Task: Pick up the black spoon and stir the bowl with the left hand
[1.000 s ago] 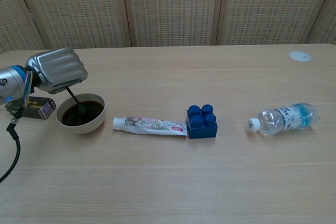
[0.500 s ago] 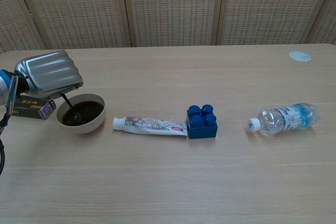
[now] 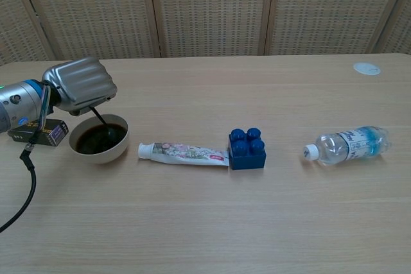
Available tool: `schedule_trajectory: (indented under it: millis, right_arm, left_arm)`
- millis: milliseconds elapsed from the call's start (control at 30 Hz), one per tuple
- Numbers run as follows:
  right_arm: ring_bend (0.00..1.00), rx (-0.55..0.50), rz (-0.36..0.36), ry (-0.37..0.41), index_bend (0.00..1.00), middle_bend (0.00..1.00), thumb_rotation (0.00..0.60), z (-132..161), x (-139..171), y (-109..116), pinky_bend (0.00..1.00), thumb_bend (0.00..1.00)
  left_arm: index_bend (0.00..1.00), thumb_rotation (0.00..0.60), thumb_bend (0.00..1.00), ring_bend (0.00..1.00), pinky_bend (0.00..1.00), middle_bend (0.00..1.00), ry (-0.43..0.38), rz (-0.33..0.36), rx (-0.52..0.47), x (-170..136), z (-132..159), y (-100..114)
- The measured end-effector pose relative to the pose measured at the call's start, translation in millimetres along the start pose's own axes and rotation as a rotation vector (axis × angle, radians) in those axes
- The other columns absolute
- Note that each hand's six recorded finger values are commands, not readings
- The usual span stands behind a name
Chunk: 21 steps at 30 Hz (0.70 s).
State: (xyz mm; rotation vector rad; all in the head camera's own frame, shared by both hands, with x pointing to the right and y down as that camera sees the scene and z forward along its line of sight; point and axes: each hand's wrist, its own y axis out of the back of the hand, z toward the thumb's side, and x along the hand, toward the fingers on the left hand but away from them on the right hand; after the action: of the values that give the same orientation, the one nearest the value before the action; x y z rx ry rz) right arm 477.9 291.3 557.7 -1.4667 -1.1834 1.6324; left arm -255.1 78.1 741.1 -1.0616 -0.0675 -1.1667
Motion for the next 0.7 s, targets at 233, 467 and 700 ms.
schedule_trajectory:
  millis: [233,467,700]
  right_arm:
    - [0.00,0.002,0.000,0.000,0.22,0.08,0.600,-0.1,0.3,0.6,0.00,0.19]
    - [0.00,-0.004,0.000,0.009,0.22,0.08,0.600,1.9,-0.8,-0.2,0.00,0.19]
    - [0.00,-0.007,0.000,0.016,0.22,0.08,0.600,3.2,-1.5,-0.7,0.00,0.19]
  left_arm:
    - [0.68,0.600,0.39,0.85,0.78,0.96,0.016,-0.023,-0.001,-3.2,-6.0,-10.4]
    - [0.68,0.600,0.39,0.85,0.78,0.96,0.000,-0.037,-0.001,-19.7,-9.9,-21.5]
    - [0.68,0.600,0.39,0.85,0.78,0.96,-0.045,0.002,-0.018,-35.9,-4.6,-13.3]
